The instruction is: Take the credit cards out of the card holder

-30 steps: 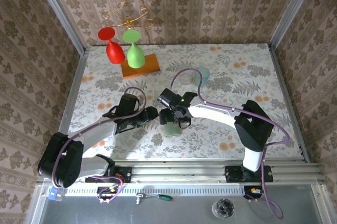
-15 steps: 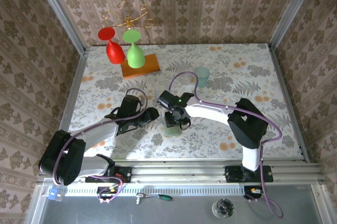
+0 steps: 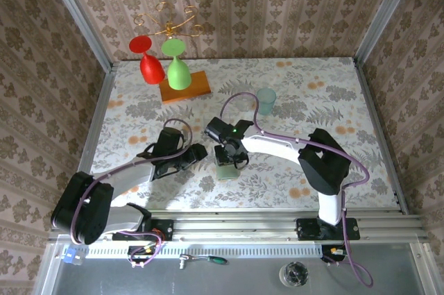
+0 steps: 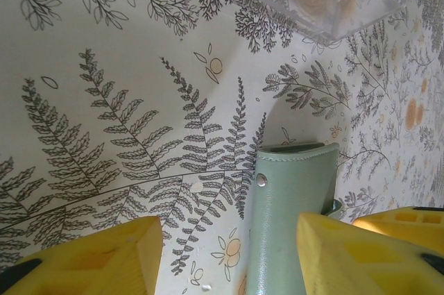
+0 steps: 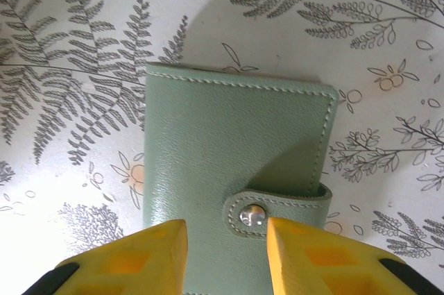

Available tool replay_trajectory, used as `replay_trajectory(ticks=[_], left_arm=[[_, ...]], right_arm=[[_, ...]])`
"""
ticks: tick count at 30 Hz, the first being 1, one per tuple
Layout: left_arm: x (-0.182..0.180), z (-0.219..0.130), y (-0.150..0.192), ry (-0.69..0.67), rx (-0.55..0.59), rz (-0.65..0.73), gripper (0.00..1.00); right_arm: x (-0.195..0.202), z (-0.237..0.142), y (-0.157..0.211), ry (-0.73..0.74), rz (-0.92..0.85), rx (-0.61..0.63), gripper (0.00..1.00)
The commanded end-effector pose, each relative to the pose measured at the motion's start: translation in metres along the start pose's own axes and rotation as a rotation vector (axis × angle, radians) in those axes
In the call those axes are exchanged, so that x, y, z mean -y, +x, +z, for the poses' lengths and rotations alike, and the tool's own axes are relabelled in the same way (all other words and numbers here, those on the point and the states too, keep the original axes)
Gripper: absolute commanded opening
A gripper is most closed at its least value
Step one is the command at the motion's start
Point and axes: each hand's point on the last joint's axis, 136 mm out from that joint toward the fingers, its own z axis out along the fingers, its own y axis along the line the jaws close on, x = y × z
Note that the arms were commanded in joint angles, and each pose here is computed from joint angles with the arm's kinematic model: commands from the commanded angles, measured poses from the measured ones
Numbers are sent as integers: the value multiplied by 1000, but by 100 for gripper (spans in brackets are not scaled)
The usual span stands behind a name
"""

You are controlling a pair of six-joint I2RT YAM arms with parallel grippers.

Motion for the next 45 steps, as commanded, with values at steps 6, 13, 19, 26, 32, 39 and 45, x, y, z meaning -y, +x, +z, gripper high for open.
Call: replay_trajectory(ticks=[6,13,19,26,32,39,45], left_arm=[[-2,-4,1,12,2,-11,55],[2,-3,2,26,-2,-11,52],[6,-1,4,32,-10,-4,52],[12,4,8,39,-22,6,51],[20,10,12,47,-38,19,51],[28,14,17,101,-41,-14,46],[34,17,27,132,-59,-39,30]], right_arm=[[7,11,9,67,5,-46,36],[8,20,12,80,3,-66,32],[10,25,15,82,10,-74,29],[11,29,20,67,20,-79,26],[13,30,22,53,31,-71,16],[15,30,22,27,52,-66,0],[11,28,21,-31,82,-63,0]])
